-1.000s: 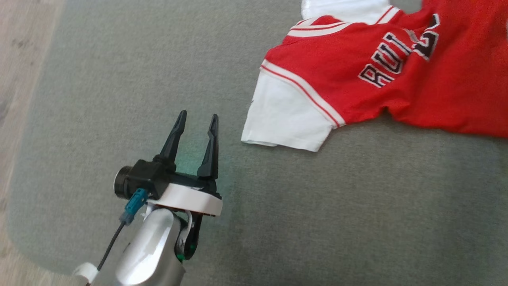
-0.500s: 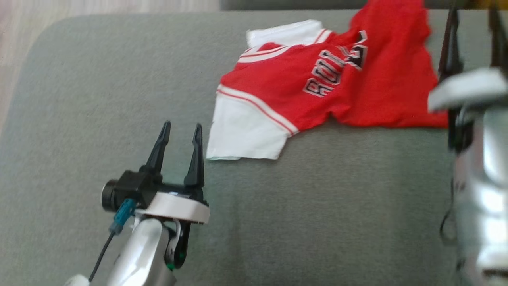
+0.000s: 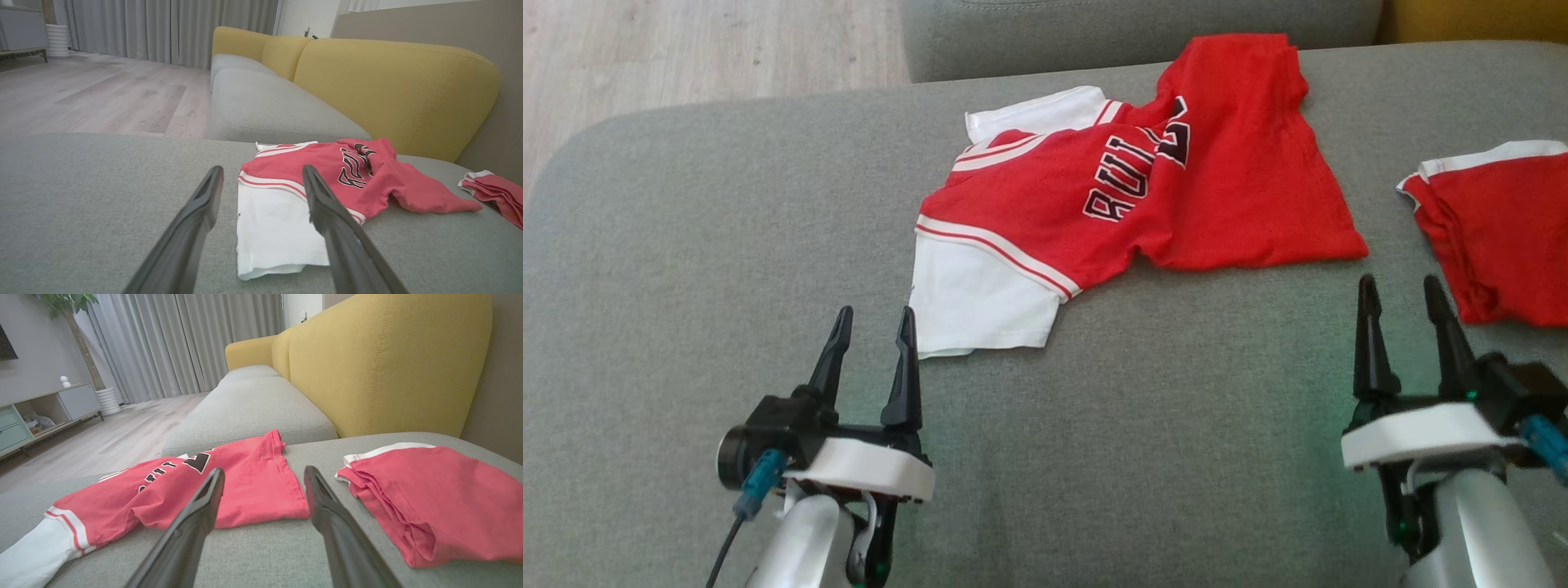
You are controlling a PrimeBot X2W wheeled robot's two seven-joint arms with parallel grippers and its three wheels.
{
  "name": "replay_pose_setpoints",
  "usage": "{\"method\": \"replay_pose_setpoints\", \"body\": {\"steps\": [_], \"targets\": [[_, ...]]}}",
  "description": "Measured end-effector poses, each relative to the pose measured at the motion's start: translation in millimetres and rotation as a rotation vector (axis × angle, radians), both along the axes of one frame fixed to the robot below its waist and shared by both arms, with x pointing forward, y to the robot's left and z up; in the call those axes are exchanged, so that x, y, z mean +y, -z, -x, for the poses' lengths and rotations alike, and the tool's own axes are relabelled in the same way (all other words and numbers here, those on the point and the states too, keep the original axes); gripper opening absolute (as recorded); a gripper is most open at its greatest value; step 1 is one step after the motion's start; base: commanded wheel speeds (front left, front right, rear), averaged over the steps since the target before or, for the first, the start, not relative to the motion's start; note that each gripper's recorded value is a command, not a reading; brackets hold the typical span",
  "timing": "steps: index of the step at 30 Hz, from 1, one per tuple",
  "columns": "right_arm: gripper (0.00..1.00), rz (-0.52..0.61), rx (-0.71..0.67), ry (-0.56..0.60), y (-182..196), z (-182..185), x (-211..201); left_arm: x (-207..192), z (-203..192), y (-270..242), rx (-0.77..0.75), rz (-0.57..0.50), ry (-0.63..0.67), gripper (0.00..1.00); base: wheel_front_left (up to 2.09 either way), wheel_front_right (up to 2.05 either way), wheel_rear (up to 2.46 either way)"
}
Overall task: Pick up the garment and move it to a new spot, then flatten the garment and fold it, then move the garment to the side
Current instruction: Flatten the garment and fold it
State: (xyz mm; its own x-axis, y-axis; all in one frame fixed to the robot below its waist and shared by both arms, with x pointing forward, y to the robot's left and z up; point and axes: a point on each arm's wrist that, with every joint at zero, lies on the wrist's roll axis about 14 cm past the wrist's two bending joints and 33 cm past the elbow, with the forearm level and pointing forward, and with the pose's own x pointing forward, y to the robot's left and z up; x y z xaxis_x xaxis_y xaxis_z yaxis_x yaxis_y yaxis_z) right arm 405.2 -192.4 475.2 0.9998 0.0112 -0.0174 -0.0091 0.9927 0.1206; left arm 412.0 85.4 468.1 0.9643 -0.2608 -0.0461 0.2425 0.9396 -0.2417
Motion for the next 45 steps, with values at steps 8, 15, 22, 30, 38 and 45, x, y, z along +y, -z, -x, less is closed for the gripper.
{"method": "replay_pose_setpoints", "body": {"steps": [8,15,22,30,38,45], "targets": [[1.00,-0.003,-0.012,-0.001,-2.8,7.3,0.2,-4.3,1.0,16.0,0.044,-0.016,0.023,1.00,0.00,0.00,0.00],[1.00,-0.008,0.009,0.011,5.4,5.3,-3.4,-10.7,-2.9,54.3,0.169,-0.076,0.066,1.00,0.00,0.00,0.00],[1.00,-0.014,0.041,0.015,16.9,6.1,-4.6,-10.6,-17.4,87.1,0.306,-0.147,0.071,1.00,0.00,0.00,0.00],[1.00,-0.014,0.042,0.038,17.3,3.4,-12.6,-8.6,-29.5,105.9,0.392,-0.203,0.061,1.00,0.00,0.00,0.00],[1.00,-0.016,0.055,0.054,21.3,5.6,-17.9,-14.8,-29.4,107.7,0.423,-0.209,0.098,0.00,0.00,0.00,0.00],[1.00,-0.017,0.127,0.048,42.4,3.1,-15.2,-13.0,-26.0,86.8,0.315,-0.151,0.077,0.00,0.00,0.00,0.00]]}}
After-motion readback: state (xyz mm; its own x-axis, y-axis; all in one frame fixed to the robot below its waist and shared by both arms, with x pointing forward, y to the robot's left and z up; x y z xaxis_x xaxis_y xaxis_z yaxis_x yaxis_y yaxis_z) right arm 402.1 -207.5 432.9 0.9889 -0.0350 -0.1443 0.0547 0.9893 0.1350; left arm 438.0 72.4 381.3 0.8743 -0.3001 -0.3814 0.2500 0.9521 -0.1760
